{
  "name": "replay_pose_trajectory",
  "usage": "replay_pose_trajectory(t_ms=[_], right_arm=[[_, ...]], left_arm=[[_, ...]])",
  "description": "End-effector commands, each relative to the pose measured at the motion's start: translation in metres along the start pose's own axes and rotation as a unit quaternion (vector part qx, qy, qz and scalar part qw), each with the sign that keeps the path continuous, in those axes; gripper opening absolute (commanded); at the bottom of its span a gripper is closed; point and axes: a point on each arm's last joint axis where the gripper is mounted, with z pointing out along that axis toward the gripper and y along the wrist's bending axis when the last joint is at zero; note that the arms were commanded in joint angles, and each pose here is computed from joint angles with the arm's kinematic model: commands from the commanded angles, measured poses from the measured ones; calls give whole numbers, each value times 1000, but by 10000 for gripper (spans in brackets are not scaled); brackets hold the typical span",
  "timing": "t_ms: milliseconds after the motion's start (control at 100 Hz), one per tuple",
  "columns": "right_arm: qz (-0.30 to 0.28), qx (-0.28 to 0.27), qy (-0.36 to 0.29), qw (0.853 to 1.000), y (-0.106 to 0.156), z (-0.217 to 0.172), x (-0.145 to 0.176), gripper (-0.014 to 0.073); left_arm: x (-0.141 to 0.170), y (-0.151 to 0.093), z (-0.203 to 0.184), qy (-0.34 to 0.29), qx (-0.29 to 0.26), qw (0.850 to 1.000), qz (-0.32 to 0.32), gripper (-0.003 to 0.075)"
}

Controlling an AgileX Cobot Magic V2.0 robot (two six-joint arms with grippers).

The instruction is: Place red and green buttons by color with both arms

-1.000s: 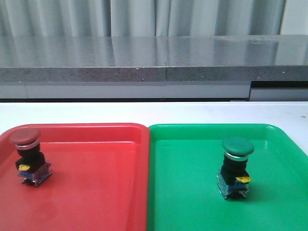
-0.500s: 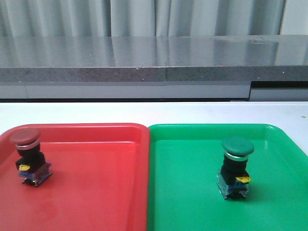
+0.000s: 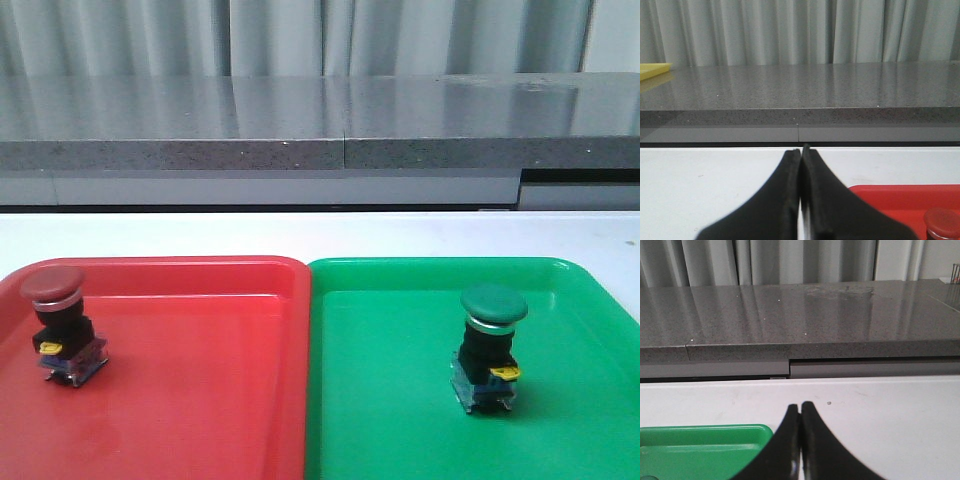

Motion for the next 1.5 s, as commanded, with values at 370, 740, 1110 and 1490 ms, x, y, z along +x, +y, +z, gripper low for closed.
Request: replay_pose_trajectory(t_ms=[370,740,1110,1490], right_arm=[[-12,-15,-117,993,1,-3,18,-64],[-5,-17,-98,995,0,3,41,-64],[-5,-16,-95,995,0,3,42,-64],[-5,-16,-95,995,0,3,42,-64]], left_arm=[[-5,0,-3,-50,4,999,-5,-20],[-5,0,-3,-50,4,999,-5,-20],[-5,0,-3,-50,4,999,-5,-20],[-5,0,-3,-50,4,999,-5,-20]])
